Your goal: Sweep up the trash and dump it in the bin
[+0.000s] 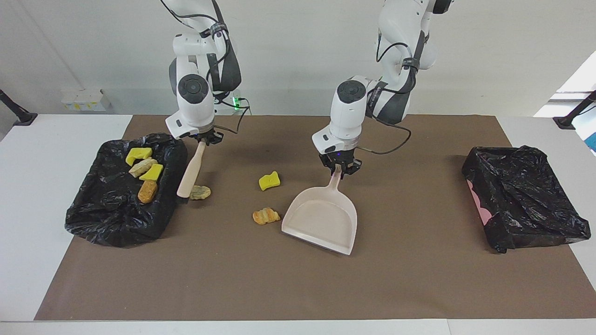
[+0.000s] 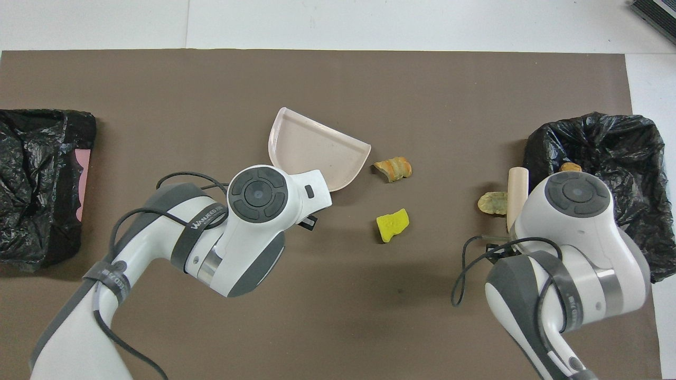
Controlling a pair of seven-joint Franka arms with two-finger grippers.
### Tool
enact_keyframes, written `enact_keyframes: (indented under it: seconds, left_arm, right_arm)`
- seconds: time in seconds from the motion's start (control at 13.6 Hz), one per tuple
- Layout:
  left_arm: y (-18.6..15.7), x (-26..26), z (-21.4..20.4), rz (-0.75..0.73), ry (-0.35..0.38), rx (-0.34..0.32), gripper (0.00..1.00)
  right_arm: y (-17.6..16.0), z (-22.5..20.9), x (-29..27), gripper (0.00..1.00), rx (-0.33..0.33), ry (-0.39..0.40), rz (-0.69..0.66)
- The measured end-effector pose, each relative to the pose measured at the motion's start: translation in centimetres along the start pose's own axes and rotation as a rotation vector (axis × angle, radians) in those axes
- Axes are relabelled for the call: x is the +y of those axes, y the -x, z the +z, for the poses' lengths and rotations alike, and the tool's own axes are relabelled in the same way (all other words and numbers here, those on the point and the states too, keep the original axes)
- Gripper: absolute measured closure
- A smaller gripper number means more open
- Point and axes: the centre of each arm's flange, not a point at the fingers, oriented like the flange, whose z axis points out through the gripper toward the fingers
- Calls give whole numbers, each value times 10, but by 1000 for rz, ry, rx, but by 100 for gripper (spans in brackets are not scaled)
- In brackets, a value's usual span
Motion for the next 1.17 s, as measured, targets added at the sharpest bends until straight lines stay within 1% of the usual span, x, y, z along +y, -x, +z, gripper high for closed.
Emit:
enact_keyframes:
  seconds: [0.15, 0.29, 0.51, 0.66, 0.95, 1.17]
  left_arm:
    - [15, -25, -21, 121, -3, -58, 68]
    - [28, -50, -34, 247, 5, -93, 68]
    - [36, -64, -29, 372, 20, -120, 68]
    - [42, -69, -19, 479, 34, -140, 68]
    - [64, -70, -3, 630, 53, -159, 68]
    - [75, -59, 7, 667, 45, -142, 68]
  right_arm:
    - [-6, 13, 1, 74, 16, -12, -3]
    - [-10, 29, -6, 74, 11, -14, -17]
    - [-19, 47, -24, 74, 23, -21, -54]
    - [-18, 48, -50, 74, 39, -21, -74]
    - [-1, 37, -105, 74, 72, -6, -150]
    - [6, 34, -139, 74, 96, -20, -205]
